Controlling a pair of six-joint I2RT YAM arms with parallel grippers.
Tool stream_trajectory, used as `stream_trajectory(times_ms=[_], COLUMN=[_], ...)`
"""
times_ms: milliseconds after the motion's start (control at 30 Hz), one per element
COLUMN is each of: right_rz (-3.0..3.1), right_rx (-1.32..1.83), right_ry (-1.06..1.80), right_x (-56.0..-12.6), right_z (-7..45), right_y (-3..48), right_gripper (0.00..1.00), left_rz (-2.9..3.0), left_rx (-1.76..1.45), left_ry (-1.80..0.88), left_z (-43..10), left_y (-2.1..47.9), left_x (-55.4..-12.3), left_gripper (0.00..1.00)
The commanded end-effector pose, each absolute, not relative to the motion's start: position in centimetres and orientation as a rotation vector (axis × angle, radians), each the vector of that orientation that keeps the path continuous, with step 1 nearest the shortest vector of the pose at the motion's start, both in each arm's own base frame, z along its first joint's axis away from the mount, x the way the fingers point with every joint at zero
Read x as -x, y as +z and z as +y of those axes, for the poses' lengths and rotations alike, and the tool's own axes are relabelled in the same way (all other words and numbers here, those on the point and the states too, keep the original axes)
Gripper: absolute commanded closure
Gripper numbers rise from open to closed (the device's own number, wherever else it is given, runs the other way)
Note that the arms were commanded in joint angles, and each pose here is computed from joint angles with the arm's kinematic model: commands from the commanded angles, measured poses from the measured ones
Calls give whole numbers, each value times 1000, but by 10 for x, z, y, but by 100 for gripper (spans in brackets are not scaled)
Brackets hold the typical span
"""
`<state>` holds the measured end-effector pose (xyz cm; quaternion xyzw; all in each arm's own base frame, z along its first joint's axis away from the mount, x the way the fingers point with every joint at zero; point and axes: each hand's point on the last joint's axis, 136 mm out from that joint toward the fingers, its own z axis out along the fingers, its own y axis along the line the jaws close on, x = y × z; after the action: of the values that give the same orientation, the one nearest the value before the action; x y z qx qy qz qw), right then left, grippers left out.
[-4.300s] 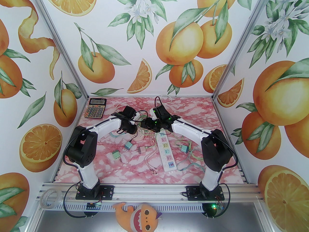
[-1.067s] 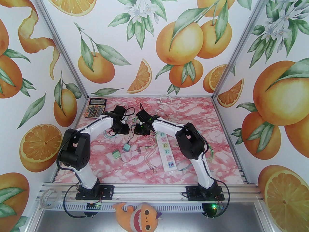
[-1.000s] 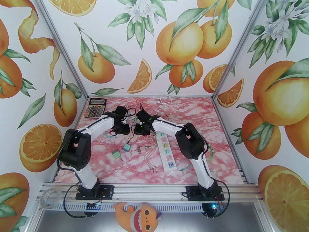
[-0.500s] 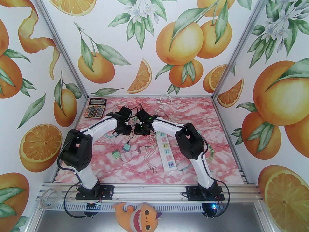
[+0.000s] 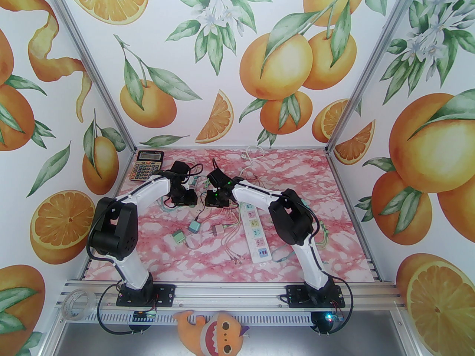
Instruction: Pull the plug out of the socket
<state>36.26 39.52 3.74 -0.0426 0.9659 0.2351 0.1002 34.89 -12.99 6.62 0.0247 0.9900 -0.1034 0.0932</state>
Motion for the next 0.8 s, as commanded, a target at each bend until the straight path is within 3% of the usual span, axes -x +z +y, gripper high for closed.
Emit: stream_trajectory(times_ms=[0,167,333,533,767], right_rz=[3116,3121,3122,3125,3131], right_rx=[110,119,126,129,138], right_ry=[306,305,301,292,264], right_x=[-322,-322,-322,-322,-320], right_z=[340,341,341,340,336], right_y=[-41,-41,-41,-42,-44], right_gripper=[76,76,76,77,77], left_rz=[2856,2821,2813,2830,2923], left_rx=[-153,-347,-418,-366,-28], left_ry=[-177,125,191,93,-307], left_z=[-134,-137,-143,-146,-125], left_y=[92,88,86,89,88], left_x=[-357,-352,-349,-351,-358], left_gripper=[85,85,86,85,86])
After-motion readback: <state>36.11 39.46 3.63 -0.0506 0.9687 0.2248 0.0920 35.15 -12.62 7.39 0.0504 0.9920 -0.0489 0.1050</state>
